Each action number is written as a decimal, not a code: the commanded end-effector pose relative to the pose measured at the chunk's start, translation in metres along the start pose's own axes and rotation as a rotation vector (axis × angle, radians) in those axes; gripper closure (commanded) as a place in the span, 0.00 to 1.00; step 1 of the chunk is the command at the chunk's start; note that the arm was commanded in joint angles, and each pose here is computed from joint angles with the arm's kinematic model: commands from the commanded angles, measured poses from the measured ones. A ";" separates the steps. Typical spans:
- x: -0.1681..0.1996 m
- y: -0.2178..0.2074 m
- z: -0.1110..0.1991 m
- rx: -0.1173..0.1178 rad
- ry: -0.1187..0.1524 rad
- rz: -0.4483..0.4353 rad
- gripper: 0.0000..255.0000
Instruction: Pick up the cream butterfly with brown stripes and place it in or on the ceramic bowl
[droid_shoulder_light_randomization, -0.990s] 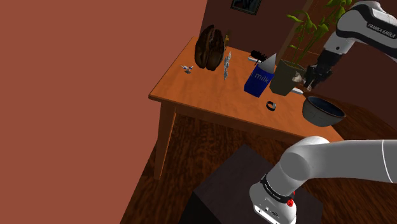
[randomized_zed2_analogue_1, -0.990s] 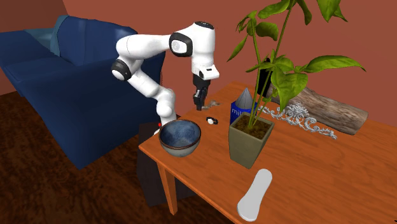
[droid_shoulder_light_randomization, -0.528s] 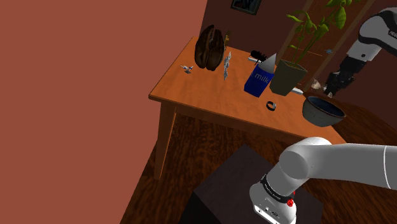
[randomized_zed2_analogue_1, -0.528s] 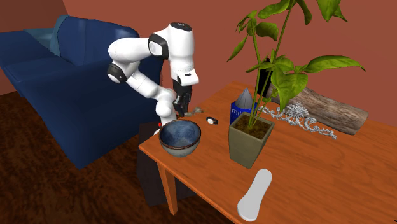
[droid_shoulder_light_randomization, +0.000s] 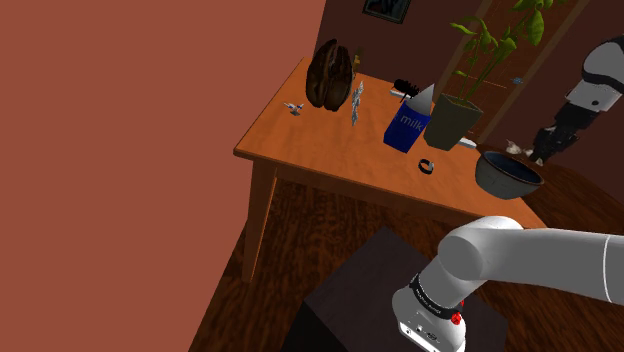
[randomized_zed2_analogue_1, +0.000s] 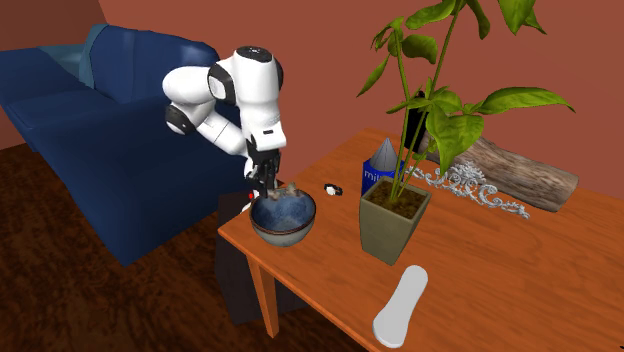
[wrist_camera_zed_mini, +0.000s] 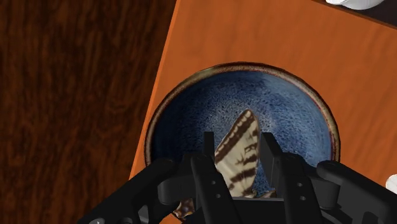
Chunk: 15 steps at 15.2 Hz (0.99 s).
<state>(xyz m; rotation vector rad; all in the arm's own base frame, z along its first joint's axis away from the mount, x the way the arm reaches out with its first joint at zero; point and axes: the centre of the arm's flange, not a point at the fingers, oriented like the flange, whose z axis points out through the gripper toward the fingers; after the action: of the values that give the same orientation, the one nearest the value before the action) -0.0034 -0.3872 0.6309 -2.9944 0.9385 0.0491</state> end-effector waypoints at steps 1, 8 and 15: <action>-0.001 0.001 0.011 0.000 0.000 -0.001 1.00; 0.000 0.001 0.048 0.000 0.000 -0.001 1.00; 0.000 0.001 0.055 0.000 0.000 -0.001 1.00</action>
<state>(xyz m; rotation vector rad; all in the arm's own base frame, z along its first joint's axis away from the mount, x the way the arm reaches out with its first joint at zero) -0.0050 -0.3873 0.5760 -2.9948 0.9376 0.0493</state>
